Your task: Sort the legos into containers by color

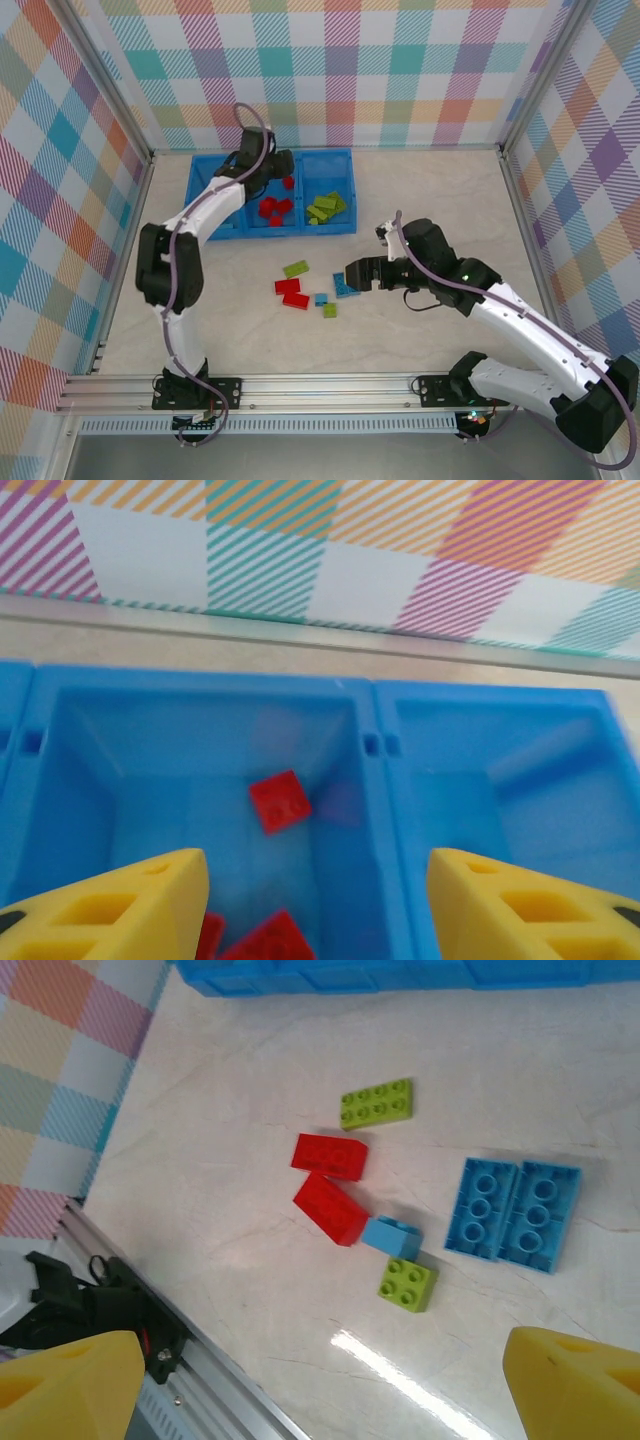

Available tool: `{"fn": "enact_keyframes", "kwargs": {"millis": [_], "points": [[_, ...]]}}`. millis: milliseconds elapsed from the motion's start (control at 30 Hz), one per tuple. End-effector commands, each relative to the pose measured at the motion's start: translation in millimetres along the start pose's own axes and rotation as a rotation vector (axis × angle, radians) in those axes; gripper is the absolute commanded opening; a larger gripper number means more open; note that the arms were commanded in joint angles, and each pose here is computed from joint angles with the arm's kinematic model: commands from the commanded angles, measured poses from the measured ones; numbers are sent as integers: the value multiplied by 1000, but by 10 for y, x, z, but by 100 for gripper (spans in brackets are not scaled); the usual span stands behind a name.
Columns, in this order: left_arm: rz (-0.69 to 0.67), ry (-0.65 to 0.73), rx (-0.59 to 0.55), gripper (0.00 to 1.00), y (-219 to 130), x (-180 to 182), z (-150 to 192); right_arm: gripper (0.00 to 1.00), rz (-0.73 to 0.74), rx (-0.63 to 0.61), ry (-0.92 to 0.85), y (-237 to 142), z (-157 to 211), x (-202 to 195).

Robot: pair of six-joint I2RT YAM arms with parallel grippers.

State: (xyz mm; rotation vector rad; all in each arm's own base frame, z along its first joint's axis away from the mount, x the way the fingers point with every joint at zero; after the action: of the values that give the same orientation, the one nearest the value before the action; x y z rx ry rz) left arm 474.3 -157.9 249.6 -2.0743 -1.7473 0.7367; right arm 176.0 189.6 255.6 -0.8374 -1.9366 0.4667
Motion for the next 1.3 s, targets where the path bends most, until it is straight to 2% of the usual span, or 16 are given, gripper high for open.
{"fn": "enact_keyframes", "kwargs": {"millis": [0,133,300,400,533,733,933,1267], "points": [[186,-83,-22,60,-581,-470,81,94,81,-57,27,-13,12,-132],[249,-115,89,60,-950,-963,643,95,224,-123,68,-102,74,-358],[253,-43,241,58,-1153,-1489,1473,96,224,-175,78,-200,148,-439],[190,3,286,56,-1185,-1502,1870,96,211,-176,78,-211,160,-434],[114,45,381,56,-1162,-1296,2238,96,204,-155,80,-158,167,-437],[194,171,523,55,-973,-1461,2486,97,189,-135,71,-96,133,-405],[148,190,515,53,-773,-1432,2548,97,187,-144,85,-134,158,-414],[67,178,557,35,-626,-1142,2703,97,180,-145,89,-109,138,-402]]}}
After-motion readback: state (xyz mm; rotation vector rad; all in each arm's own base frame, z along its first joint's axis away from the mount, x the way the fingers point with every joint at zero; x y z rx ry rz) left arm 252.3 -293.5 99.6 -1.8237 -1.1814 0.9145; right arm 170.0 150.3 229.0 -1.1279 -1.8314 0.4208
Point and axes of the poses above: each hand's point on the last joint's axis, 136 mm out from that joint toward the fingers, its own y axis out along the fingers, its own x axis along the line the jaws close on, z = x × y, the point moved 7 cm from there along -y, back along the fingers, and after that the axes turned 6 degrees about y, right-handed, at the moved point
